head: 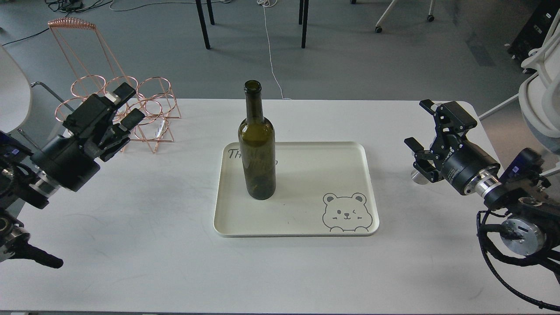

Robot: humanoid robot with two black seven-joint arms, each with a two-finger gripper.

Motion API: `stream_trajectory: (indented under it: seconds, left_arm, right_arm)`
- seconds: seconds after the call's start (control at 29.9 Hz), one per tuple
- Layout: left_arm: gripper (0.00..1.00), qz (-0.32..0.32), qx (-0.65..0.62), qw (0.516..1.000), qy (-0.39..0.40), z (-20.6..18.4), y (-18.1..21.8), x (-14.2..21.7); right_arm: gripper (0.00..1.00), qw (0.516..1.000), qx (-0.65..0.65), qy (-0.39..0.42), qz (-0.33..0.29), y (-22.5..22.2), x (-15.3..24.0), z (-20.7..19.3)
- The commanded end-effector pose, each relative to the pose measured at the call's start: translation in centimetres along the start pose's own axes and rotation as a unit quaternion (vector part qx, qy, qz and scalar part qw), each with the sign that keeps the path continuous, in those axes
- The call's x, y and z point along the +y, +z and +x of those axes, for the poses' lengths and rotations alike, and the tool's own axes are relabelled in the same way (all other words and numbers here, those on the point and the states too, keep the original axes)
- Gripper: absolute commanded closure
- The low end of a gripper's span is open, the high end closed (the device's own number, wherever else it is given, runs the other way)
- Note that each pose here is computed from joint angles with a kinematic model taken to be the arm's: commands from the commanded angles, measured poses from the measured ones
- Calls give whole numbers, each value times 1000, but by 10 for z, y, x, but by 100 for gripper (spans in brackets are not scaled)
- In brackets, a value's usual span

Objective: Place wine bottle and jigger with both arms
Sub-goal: 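Reach the left gripper to the wine bottle neck and grasp it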

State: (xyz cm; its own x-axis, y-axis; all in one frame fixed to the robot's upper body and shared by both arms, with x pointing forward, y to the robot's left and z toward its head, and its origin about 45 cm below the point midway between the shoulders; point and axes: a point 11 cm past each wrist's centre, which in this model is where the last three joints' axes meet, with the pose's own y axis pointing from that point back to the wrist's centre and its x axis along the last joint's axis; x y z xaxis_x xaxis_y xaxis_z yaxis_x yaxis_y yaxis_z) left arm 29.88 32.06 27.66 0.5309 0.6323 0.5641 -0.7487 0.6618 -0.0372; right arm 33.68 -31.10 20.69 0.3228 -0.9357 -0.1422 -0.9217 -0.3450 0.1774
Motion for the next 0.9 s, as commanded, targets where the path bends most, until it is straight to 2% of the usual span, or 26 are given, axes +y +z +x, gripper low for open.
stream_trajectory:
  seconds: [0.0,0.13,0.3,0.37,0.6,0.87]
  left_arm:
    - [2,-1,-171,982,-73,-7,17,-12]
    - [2,-1,-335,934,-122,-1,27,-33]
    - [2,-10,-416,898,-140,10,38,-56]
    - [2,-7,-427,891,-153,11,33,-65]
    - [2,-56,-429,884,-176,-11,46,-111]
    - [2,-57,-411,890,-191,-26,35,-143]
  right_arm:
    - [1,1000,-11,0,-11,11,3,1]
    - [1,1000,-15,1,-20,20,7,0]
    - [1,1000,-19,2,-25,25,9,-1]
    - [1,999,-22,-1,-25,27,8,-4]
    - [1,999,-24,-3,-25,28,7,-6]
    - [1,999,-22,-2,-24,27,7,-5]
